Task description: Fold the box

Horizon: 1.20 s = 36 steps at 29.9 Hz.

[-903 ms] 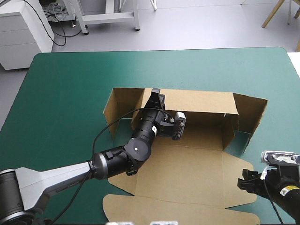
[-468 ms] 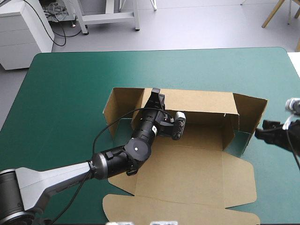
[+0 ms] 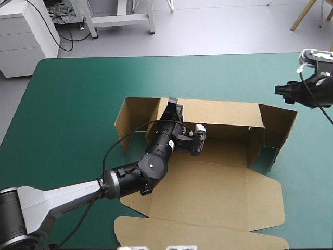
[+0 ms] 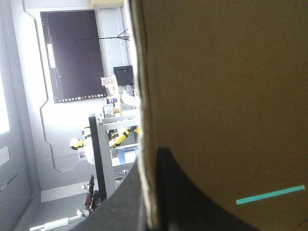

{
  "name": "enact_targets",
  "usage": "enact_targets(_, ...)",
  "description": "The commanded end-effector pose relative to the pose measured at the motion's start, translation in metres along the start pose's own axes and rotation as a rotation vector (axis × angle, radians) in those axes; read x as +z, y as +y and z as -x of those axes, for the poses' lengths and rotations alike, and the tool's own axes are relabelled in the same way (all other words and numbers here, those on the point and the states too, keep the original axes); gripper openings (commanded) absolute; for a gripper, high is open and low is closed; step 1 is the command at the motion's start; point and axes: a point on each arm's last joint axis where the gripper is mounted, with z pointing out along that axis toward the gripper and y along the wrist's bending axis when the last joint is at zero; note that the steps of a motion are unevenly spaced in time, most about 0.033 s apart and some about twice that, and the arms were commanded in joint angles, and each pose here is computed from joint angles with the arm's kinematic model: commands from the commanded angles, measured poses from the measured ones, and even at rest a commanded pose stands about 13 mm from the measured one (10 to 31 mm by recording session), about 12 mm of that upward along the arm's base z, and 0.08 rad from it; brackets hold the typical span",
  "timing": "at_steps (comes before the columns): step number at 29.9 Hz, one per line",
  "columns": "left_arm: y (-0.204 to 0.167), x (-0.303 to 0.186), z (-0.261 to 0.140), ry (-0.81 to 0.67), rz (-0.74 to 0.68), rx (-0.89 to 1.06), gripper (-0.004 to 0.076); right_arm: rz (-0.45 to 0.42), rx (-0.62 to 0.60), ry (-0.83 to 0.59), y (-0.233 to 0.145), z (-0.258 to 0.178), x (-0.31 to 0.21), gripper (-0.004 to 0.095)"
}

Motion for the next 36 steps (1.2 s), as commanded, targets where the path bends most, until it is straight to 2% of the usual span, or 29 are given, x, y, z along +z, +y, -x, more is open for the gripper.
enact_targets(1,0.018,-0.010,0.004,-0.039,0.067,-0.001,-0.0010,-0.003,-0.006,0.003,-0.001,0.017,0.018,0.0589)
enact_targets(6,0.018,-0.010,0.004,-0.039,0.067,-0.001,-0.0010,-0.001,0.001,0.121,-0.004,0.015,0.056,0.0590)
enact_targets(16,0.018,-0.010,0.004,-0.033,0.070,-0.023,-0.0010,0.017,-0.060,0.289,-0.004,-0.004,0.058,0.0590)
enact_targets(24,0.018,-0.010,0.004,-0.033,0.070,-0.023,-0.0010,0.137,-0.065,0.318,0.007,-0.029,0.052,0.0590)
enact_targets(30,0.018,-0.010,0.004,-0.033,0.070,-0.023,-0.0010,0.201,-0.078,0.264,0.013,-0.052,0.044,0.0590)
enact_targets(36,0.018,-0.010,0.004,-0.033,0.070,-0.023,-0.0010,0.230,-0.156,0.186,0.016,-0.084,0.044,0.0575)
